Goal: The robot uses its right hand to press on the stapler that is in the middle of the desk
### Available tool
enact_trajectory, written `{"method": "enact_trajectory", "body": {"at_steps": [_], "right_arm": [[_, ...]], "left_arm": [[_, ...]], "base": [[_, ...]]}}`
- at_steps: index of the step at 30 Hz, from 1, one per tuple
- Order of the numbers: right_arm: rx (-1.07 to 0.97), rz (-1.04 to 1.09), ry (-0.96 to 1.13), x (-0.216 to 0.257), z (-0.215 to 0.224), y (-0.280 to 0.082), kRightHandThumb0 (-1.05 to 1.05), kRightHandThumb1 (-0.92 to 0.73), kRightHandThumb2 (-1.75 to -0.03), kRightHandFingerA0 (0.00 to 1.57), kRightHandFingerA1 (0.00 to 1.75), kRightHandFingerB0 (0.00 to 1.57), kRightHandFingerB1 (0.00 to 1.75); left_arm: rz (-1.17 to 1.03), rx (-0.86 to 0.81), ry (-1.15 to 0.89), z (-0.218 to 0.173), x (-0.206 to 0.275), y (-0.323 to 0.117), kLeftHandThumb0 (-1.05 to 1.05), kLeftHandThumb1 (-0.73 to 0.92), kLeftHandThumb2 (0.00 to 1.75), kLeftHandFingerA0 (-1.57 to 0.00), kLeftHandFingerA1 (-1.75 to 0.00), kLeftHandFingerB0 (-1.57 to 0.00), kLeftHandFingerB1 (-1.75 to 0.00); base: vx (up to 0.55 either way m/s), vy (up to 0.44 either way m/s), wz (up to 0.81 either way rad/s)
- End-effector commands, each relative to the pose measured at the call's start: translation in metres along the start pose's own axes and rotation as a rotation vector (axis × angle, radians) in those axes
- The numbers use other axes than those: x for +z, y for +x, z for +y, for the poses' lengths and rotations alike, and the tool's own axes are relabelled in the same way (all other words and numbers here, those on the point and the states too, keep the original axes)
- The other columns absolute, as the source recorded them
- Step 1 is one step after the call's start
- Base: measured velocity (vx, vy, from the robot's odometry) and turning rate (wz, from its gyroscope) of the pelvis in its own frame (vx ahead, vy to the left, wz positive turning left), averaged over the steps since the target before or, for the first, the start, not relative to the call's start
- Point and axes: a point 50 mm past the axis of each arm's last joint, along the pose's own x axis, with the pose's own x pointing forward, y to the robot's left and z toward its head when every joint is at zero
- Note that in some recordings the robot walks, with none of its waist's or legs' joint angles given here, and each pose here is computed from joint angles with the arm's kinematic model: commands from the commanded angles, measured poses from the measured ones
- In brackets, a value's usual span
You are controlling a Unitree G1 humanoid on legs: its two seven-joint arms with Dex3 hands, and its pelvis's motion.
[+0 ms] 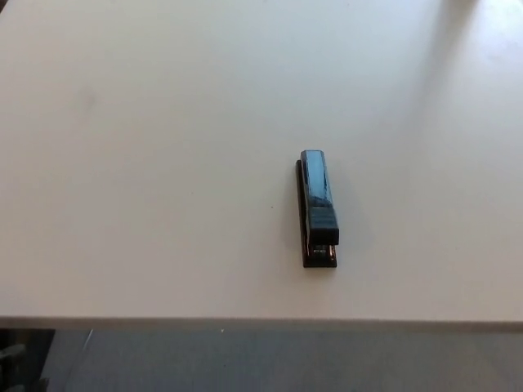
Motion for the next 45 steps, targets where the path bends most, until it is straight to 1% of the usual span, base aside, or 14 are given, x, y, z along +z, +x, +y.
{"method": "enact_trajectory", "body": {"at_steps": [1, 3, 4, 9, 10, 12, 19, 21, 26, 28, 30, 39, 42, 45], "right_arm": [[0.182, -0.068, -0.015, 0.056, 0.073, 0.023, -0.23, -0.79, -0.64, 1.34, 0.93, 0.79, 0.97], [0.222, -0.055, 0.040, 0.061, 0.090, 0.022, -0.18, -0.79, -0.65, 1.29, 0.99, 0.82, 0.91], [0.244, -0.039, 0.081, 0.064, 0.102, 0.021, -0.13, -0.82, -0.64, 1.24, 1.03, 0.79, 1.04], [0.380, 0.021, 0.122, 0.055, 0.155, -0.003, -0.05, -0.81, -0.65, 1.26, 0.99, 0.80, 0.75], [0.458, -0.013, 0.162, 0.049, 0.166, -0.018, -0.06, -0.84, -0.65, 1.27, 1.09, 0.81, 0.94], [0.528, 0.024, 0.218, 0.042, 0.179, -0.032, -0.07, -0.79, -0.68, 1.24, 1.20, 0.84, 0.96], [0.782, -0.004, 0.282, 0.033, 0.221, -0.119, -0.23, -0.78, -0.63, 1.22, 1.13, 0.76, 0.96], [0.875, 0.039, 0.361, 0.036, 0.240, -0.150, -0.12, -0.76, -0.69, 1.16, 1.47, 0.74, 1.33], [0.955, 0.102, 0.286, 0.038, 0.267, -0.199, -0.18, -0.81, -0.64, 1.14, 1.25, 0.76, 1.14], [0.980, 0.149, 0.300, 0.035, 0.273, -0.215, -0.15, -0.80, -0.64, 1.17, 1.32, 0.77, 1.08], [1.014, 0.143, 0.247, 0.033, 0.280, -0.231, -0.15, -0.80, -0.63, 1.23, 1.12, 0.77, 1.09], [1.135, 0.304, 0.255, 0.019, 0.291, -0.285, -0.12, -0.75, -0.82, 1.17, 1.37, 0.75, 1.16], [1.167, 0.348, 0.246, 0.014, 0.292, -0.301, -0.12, -0.79, -0.70, 1.22, 1.24, 0.73, 1.10], [1.182, 0.352, 0.228, 0.010, 0.291, -0.312, -0.13, -0.79, -0.72, 1.17, 1.28, 0.73, 1.16]], "left_arm": [[-0.030, 0.008, 0.035, 0.012, 0.005, -0.002, -0.79, 0.87, 0.66, -0.22, -0.34, -0.23, -0.28], [-0.035, 0.005, 0.030, 0.012, 0.006, -0.002, -0.78, 0.87, 0.66, -0.23, -0.35, -0.22, -0.29], [-0.033, 0.005, 0.066, 0.012, 0.006, -0.002, -0.79, 0.88, 0.67, -0.24, -0.34, -0.22, -0.29], [-0.030, 0.008, 0.037, 0.012, 0.005, -0.003, -0.79, 0.86, 0.67, -0.23, -0.34, -0.22, -0.29], [-0.025, 0.005, 0.031, 0.012, 0.004, -0.002, -0.79, 0.86, 0.67, -0.22, -0.34, -0.21, -0.28], [-0.027, 0.004, 0.038, 0.012, 0.005, -0.002, -0.78, 0.87, 0.66, -0.21, -0.34, -0.22, -0.29], [-0.024, -0.003, 0.009, 0.009, 0.005, -0.001, -0.76, 0.85, 0.66, -0.21, -0.35, -0.22, -0.29], [-0.019, -0.008, 0.041, 0.010, 0.004, -0.002, -0.77, 0.86, 0.67, -0.22, -0.35, -0.21, -0.29], [-0.017, -0.005, 0.037, 0.010, 0.004, -0.002, -0.77, 0.87, 0.66, -0.23, -0.35, -0.22, -0.29], [-0.024, -0.007, 0.040, 0.011, 0.003, -0.003, -0.74, 0.87, 0.66, -0.22, -0.35, -0.23, -0.30], [-0.021, -0.012, 0.028, 0.010, 0.002, -0.003, -0.74, 0.85, 0.63, -0.23, -0.34, -0.24, -0.29], [-0.017, -0.039, 0.012, 0.006, 0.000, -0.004, -0.74, 0.86, 0.66, -0.24, -0.36, -0.25, -0.30], [-0.031, -0.051, -0.012, 0.005, 0.001, -0.004, -0.74, 0.84, 0.65, -0.22, -0.35, -0.23, -0.31], [-0.025, -0.031, 0.008, 0.006, 0.001, -0.003, -0.74, 0.84, 0.66, -0.25, -0.35, -0.27, -0.31]], "base": [[0.00, 0.000, 0.00], [0.00, 0.000, 0.00], [0.00, 0.000, 0.00], [0.00, 0.000, 0.00], [0.00, 0.000, 0.00], [0.00, 0.000, 0.00], [0.00, 0.000, 0.00], [0.00, 0.000, 0.00], [0.00, 0.000, 0.00], [0.00, 0.000, 0.00], [0.00, 0.000, 0.00], [0.00, 0.000, 0.00], [0.00, 0.000, 0.00], [0.00, 0.000, 0.00]]}}
